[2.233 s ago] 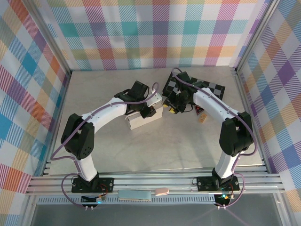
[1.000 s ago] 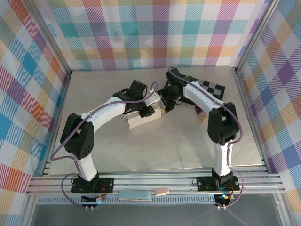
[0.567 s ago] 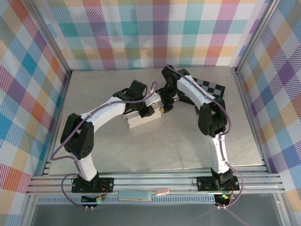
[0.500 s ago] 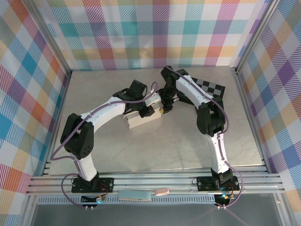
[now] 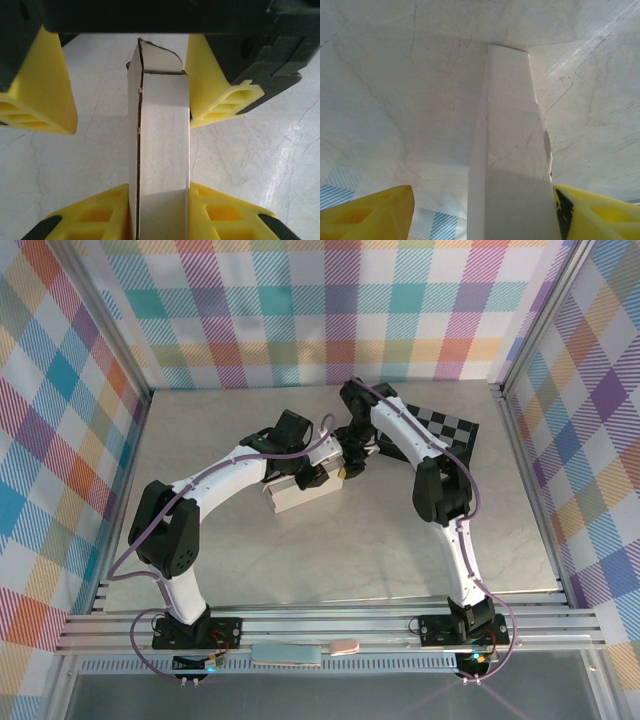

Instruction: Fold the paper box

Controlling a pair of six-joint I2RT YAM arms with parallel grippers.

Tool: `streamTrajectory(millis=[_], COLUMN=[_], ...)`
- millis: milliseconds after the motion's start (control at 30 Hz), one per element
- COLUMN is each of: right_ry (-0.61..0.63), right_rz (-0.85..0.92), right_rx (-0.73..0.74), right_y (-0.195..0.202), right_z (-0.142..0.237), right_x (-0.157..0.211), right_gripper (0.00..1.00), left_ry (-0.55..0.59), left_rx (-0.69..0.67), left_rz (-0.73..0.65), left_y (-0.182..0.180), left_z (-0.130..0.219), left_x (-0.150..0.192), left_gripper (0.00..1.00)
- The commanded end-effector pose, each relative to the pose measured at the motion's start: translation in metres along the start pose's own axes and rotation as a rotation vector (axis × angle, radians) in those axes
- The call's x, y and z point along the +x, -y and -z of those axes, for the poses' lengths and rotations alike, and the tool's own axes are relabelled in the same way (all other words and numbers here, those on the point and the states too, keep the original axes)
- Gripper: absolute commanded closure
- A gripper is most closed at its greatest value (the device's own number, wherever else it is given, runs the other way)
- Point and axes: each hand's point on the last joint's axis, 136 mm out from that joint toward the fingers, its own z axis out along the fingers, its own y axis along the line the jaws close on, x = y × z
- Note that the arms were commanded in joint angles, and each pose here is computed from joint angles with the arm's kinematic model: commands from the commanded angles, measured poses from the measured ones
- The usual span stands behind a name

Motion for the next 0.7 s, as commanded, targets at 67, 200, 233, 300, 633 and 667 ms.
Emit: streamTrajectory(millis=[67,200,233,300,633,667], right_ry=[0.003,0.008,0.008,0.01,0.085,0.097], right_rz=[-0.024,-0.018,-0.018,-0.014,0.059,0.067], right_rx=[0.06,0.075,0.078,0.081,0.087,0.088], right_y=[0.008,0.01,0.011,0.012,0.019,0.02], right_z=[-0.01,-0.014,-0.015,-0.016,-0.009,-0.009], right_x=[-0.001,0.002,0.002,0.003,0.004,0.004], right_gripper=[0.31,0.33,0.33,0.35,0.43,0.44], left_ry=[-0.045,-0.042,-0.042,-0.04,-0.041,-0.039], left_rx=[0.027,0.025,0.024,0.023,0.024,0.024], left_rz=[0.013,0.015,0.017,0.02,0.054,0.054], left_y=[0.001,0.001,0.0,0.0,-0.004,-0.004], left_z=[-0.002,-0.002,-0.003,-0.003,-0.007,-0.006], left_x=[0.014,0.013,0.013,0.012,0.012,0.012], left_gripper=[0.72,0.73,0.72,0.73,0.73,0.73])
